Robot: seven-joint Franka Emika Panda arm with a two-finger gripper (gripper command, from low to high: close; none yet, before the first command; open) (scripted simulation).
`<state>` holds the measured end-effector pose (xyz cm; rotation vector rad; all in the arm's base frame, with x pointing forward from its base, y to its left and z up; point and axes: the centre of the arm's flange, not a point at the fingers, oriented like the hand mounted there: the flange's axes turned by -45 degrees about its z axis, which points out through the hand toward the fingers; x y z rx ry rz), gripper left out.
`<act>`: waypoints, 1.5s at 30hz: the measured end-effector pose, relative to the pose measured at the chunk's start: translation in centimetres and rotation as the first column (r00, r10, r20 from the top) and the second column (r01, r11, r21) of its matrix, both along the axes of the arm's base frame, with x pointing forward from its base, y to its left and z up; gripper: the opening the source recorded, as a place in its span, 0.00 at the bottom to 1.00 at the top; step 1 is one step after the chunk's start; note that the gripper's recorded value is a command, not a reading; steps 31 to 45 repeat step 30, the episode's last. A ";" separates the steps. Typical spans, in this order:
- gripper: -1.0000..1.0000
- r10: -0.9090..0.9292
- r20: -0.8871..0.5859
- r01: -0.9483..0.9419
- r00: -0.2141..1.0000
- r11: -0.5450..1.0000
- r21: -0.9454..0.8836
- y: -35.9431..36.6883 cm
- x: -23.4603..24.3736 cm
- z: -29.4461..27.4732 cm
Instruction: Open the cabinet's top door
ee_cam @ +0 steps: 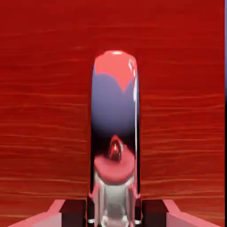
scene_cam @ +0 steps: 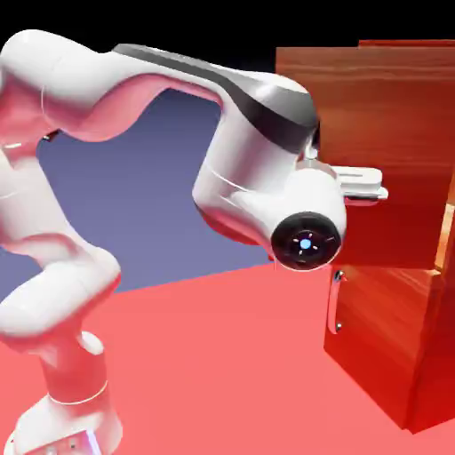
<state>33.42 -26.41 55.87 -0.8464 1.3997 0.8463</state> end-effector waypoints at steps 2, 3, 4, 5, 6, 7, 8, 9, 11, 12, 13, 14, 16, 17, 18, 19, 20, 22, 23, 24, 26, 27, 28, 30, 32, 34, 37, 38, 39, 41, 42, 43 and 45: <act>0.00 0.060 0.000 -0.060 0.998 0.998 0.000 -1.5 0.2 0.0; 0.00 0.088 0.000 -0.088 0.996 0.996 0.000 -2.3 0.3 0.0; 0.00 0.115 0.000 -0.115 0.993 0.993 0.000 -3.0 0.5 0.0; 0.00 0.142 0.000 -0.142 0.990 0.990 0.000 -3.7 0.6 0.0; 0.00 0.168 0.000 -0.168 0.986 0.986 0.000 -4.3 0.8 0.0; 0.00 0.197 0.000 -0.197 0.980 0.980 0.000 -4.8 1.1 0.0; 0.00 0.221 0.000 -0.221 0.975 0.975 0.000 -5.5 1.3 0.0; 0.00 0.243 0.001 -0.243 0.970 0.970 -0.001 -6.1 1.5 0.0; 0.00 0.276 0.006 -0.276 0.961 0.961 0.002 -7.1 1.6 0.0; 0.00 0.282 0.010 -0.282 0.959 0.959 0.005 -7.1 1.7 -0.1; 0.00 0.277 0.012 -0.277 0.961 0.961 0.007 -7.3 1.4 -0.1; 0.00 0.271 0.015 -0.271 0.962 0.962 0.008 -7.4 1.2 -0.1; 0.00 0.272 0.021 -0.272 0.962 0.962 0.008 -6.9 1.3 0.1; 0.00 0.266 0.021 -0.266 0.964 0.964 0.008 -6.8 1.3 0.1; 0.00 0.261 0.021 -0.261 0.965 0.965 0.008 -6.7 1.2 0.1; 0.00 0.257 0.020 -0.257 0.966 0.966 0.007 -6.5 1.2 0.1; 0.00 0.259 0.018 -0.259 0.966 0.966 0.006 -6.2 1.4 0.1; 0.00 0.263 0.013 -0.263 0.965 0.965 0.004 -5.6 1.8 0.1; 0.00 0.257 0.009 -0.257 0.966 0.966 0.003 -5.8 1.7 0.0; 0.00 0.249 0.005 -0.249 0.968 0.968 0.001 -6.3 1.4 0.0; 0.00 0.288 0.000 -0.288 0.958 0.958 -0.001 -7.3 1.9 0.0; 0.00 0.312 0.000 -0.312 0.950 0.950 -0.001 -7.8 2.2 0.0; 0.00 0.332 0.000 -0.332 0.943 0.943 -0.001 -8.4 2.4 0.0; 0.00 0.372 0.000 -0.372 0.928 0.928 -0.001 -9.5 2.9 0.0; 0.00 0.372 0.000 -0.372 0.928 0.928 -0.001 -9.5 2.9 0.0; 0.00 0.372 0.000 -0.372 0.928 0.928 -0.001 -9.5 2.9 0.0; 0.00 0.372 0.000 -0.372 0.928 0.928 -0.001 -9.5 2.9 0.0; 0.00 0.372 0.000 -0.372 0.928 0.928 -0.001 -9.5 2.9 0.0; 0.00 0.372 0.000 -0.372 0.928 0.928 -0.001 -9.5 2.9 0.0; 0.00 0.372 0.000 -0.372 0.928 0.928 -0.001 -9.5 2.9 0.0; 0.00 0.372 0.000 -0.372 0.928 0.928 -0.001 -9.5 2.9 0.0; 0.00 0.372 0.000 -0.372 0.928 0.928 -0.001 -9.5 2.9 0.0; 0.00 0.372 0.000 -0.372 0.928 0.928 -0.001 -9.5 2.9 0.0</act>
